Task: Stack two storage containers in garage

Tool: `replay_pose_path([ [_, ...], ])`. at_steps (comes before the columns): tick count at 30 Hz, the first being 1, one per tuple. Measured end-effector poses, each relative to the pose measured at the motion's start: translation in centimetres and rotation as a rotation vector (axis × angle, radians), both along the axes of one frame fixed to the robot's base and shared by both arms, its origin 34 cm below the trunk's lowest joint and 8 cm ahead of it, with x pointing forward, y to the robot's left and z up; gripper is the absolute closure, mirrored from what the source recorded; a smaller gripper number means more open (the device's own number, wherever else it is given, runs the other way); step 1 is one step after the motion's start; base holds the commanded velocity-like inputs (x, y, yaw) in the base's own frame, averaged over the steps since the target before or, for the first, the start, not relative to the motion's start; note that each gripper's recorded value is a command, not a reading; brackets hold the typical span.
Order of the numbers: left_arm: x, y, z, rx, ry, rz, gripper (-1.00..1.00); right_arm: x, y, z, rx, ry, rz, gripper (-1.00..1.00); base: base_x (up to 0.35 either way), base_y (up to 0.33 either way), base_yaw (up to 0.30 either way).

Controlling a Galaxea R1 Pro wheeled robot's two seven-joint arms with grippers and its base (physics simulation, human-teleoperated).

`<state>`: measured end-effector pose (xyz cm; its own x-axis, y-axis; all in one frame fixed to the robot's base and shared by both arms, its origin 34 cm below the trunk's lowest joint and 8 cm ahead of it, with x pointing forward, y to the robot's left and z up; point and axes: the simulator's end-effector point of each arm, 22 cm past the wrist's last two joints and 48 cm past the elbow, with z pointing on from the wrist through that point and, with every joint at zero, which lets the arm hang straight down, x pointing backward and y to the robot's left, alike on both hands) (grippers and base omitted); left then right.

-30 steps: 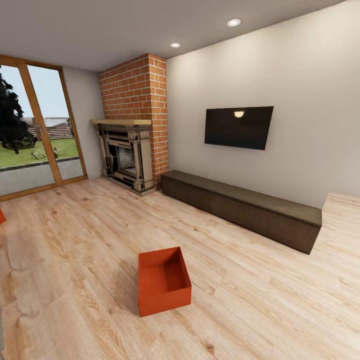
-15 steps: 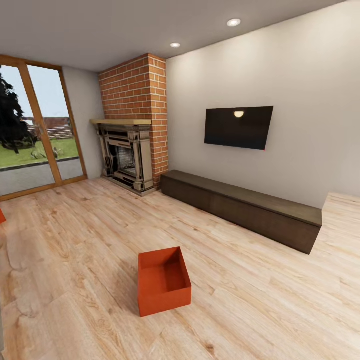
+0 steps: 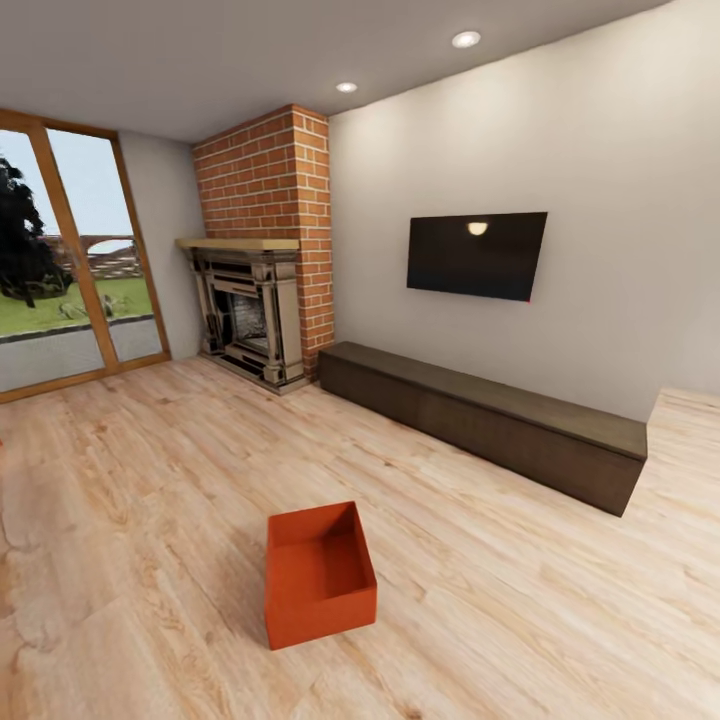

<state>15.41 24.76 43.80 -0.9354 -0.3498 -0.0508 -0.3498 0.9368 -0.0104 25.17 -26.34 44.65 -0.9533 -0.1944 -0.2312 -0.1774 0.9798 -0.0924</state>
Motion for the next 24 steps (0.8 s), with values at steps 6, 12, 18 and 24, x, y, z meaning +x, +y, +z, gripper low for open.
replay_pose_path([
  [6,-0.03,0.00,0.00,0.000,0.001,0.000,-1.00,-0.04,0.02,-0.01,0.000,0.001,-0.010,-1.00,0.197,-0.120,0.000],
  [12,-0.04,0.00,0.00,0.000,0.001,0.001,-1.00,-0.02,-0.21,0.00,-0.003,0.000,-0.017,-1.00,0.198,-0.123,0.148],
  [18,-0.02,0.01,0.00,0.000,0.000,0.002,-1.00,-0.04,-0.20,0.00,-0.002,0.001,-0.017,-1.00,0.198,-0.124,0.252],
  [24,-0.01,0.00,0.00,0.000,0.000,0.002,-1.00,-0.07,-0.22,-0.01,-0.002,0.002,-0.017,-1.00,0.195,-0.113,0.141],
])
